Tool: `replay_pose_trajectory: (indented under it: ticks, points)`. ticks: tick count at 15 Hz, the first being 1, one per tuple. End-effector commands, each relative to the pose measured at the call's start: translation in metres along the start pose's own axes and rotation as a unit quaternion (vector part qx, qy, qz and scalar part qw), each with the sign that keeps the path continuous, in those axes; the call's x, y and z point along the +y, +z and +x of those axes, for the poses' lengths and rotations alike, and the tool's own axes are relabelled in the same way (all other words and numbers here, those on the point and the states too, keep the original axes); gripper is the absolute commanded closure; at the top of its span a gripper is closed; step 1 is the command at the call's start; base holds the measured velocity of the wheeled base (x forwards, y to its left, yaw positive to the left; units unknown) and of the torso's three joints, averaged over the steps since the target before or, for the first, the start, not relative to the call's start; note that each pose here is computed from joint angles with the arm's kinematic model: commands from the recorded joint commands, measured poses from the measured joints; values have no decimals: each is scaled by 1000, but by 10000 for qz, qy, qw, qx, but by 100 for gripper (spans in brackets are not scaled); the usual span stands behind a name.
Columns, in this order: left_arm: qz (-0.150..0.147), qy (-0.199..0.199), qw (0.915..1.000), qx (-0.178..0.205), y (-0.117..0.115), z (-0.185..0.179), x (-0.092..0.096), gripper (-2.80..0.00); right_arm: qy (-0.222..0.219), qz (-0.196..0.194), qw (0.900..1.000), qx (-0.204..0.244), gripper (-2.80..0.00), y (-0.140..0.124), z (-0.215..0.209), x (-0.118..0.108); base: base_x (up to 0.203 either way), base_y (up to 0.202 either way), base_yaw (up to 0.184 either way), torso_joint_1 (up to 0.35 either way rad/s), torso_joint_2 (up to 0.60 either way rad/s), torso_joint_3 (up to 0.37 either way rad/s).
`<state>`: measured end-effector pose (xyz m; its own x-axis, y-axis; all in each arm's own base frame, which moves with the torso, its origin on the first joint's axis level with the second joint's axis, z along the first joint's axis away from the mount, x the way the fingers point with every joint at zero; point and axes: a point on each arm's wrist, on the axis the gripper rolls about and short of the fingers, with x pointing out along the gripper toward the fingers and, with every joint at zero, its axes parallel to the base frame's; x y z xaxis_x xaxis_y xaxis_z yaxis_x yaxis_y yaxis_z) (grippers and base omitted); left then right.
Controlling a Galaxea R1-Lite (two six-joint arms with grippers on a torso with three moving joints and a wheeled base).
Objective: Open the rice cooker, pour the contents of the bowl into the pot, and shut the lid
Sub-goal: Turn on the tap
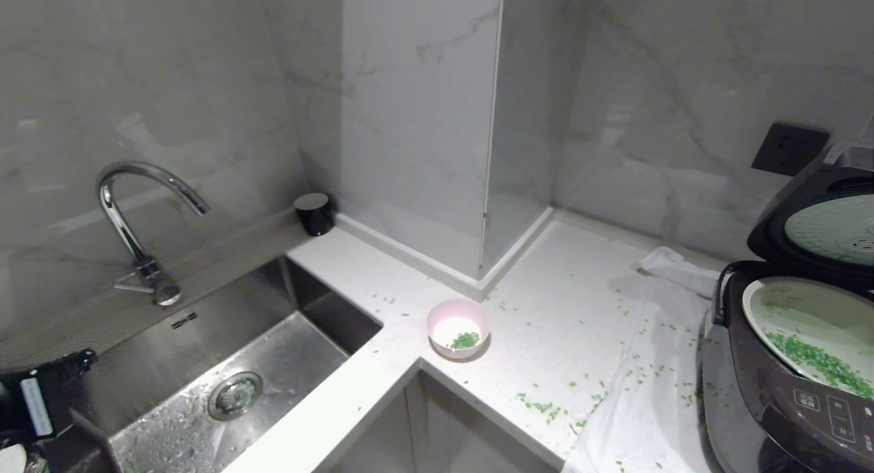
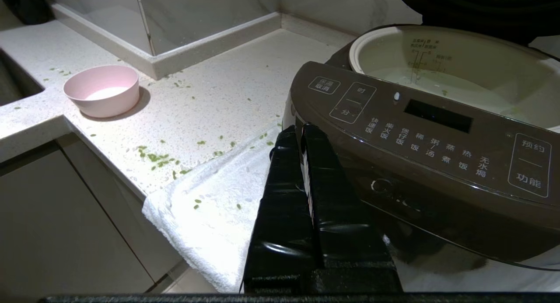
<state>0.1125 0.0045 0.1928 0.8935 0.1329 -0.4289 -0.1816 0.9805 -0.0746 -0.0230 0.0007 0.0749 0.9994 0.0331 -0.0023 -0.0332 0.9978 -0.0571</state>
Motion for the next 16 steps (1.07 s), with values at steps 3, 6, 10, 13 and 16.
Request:
replay_pose_trajectory:
  ticks: [3,6,10,13,16]
  points:
    - [-516,1104,9819,1449,-6,124,-6,0,4,-5,10000,19,0,0,0,0,0,0,0,0,0,0]
    - [-967,1747,9693,1434,-11,174,11,0,4,-5,10000,19,0,0,0,0,0,0,0,0,0,0]
    - [-1363,2127,9590,1283,-3,211,31,0,4,-5,10000,19,0,0,0,0,0,0,0,0,0,0]
    - [-1534,2292,9558,1019,15,233,48,0,4,-5,10000,19,0,0,0,0,0,0,0,0,0,0]
    - [-1632,2402,9529,874,24,250,60,-280,4,-5,10000,19,0,0,0,0,0,0,0,0,0,0]
